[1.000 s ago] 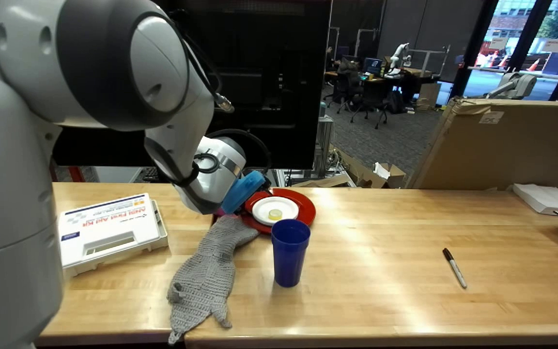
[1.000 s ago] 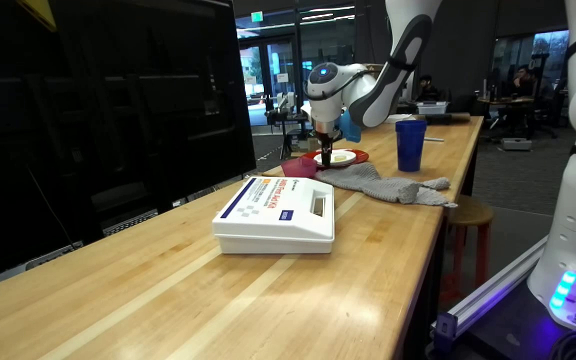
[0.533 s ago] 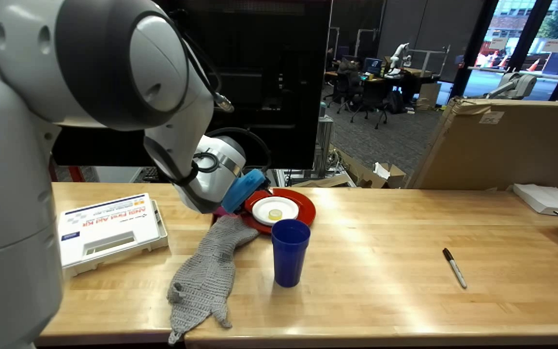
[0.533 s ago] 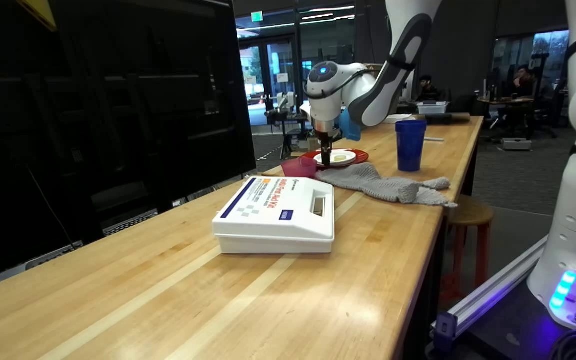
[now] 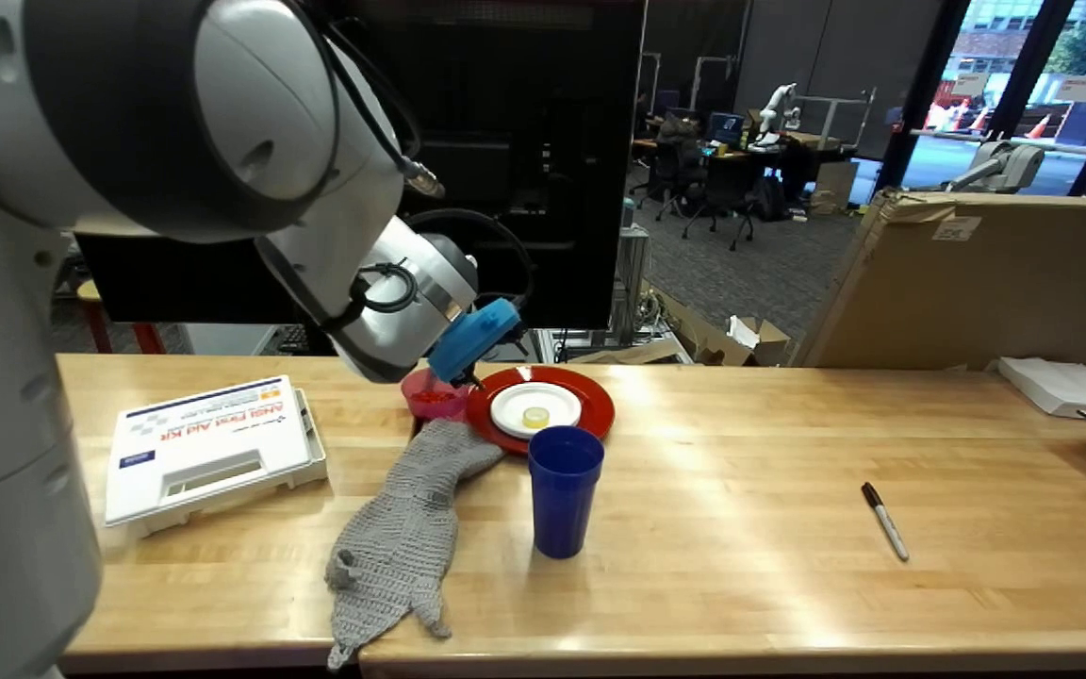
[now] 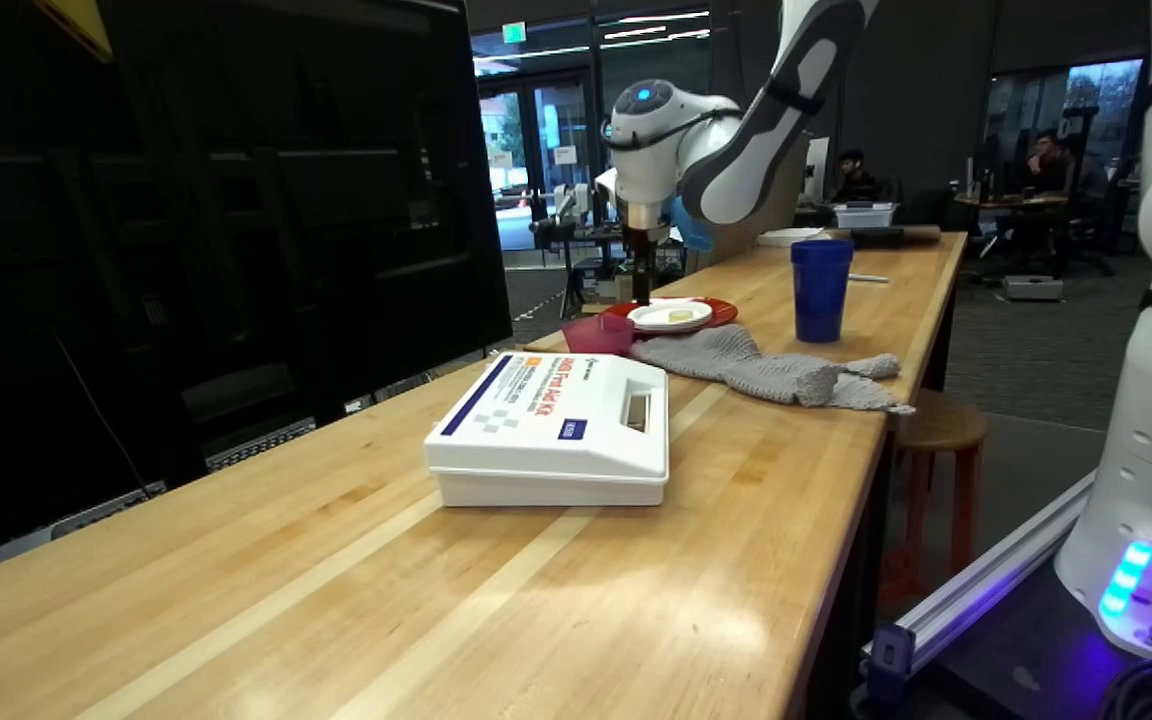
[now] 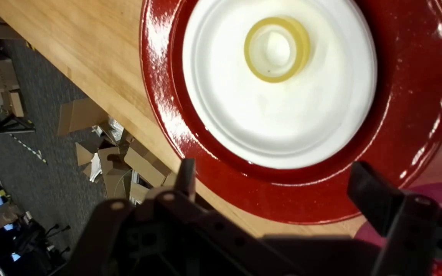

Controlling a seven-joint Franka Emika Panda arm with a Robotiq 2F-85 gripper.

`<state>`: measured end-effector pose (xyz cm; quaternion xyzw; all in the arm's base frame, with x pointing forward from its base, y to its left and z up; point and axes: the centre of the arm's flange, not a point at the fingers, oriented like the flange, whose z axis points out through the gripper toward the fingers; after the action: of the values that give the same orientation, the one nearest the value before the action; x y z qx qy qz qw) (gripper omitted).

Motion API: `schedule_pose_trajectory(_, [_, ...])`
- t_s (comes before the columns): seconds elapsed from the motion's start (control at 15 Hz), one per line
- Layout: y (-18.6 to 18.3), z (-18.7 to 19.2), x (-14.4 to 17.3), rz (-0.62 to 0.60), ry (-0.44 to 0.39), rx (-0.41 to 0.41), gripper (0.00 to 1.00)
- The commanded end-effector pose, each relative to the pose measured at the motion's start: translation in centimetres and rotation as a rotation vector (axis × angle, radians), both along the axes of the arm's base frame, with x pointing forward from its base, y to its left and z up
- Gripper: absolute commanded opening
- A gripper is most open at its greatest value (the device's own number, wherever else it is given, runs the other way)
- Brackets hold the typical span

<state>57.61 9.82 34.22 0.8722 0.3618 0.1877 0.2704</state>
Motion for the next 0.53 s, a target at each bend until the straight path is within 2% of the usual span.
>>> schedule_pose_trajectory(0.0, [-0.4,4.5,-0.2,-0.001,0.100,0.160,1.00])
schedule_pose_trajectory(0.27, [0.3,4.5,-1.3,-0.046,0.207,0.309,1.00])
schedule_pose_trajectory(0.33, [0.5,4.4,-1.5,-0.083,0.197,0.307,1.00])
schedule_pose_trajectory(0.4, [1.1,1.3,-0.6,-0.052,0.185,0.304,1.00])
schedule_pose_trajectory(0.47, [1.1,1.6,-0.5,-0.053,0.188,0.309,1.00])
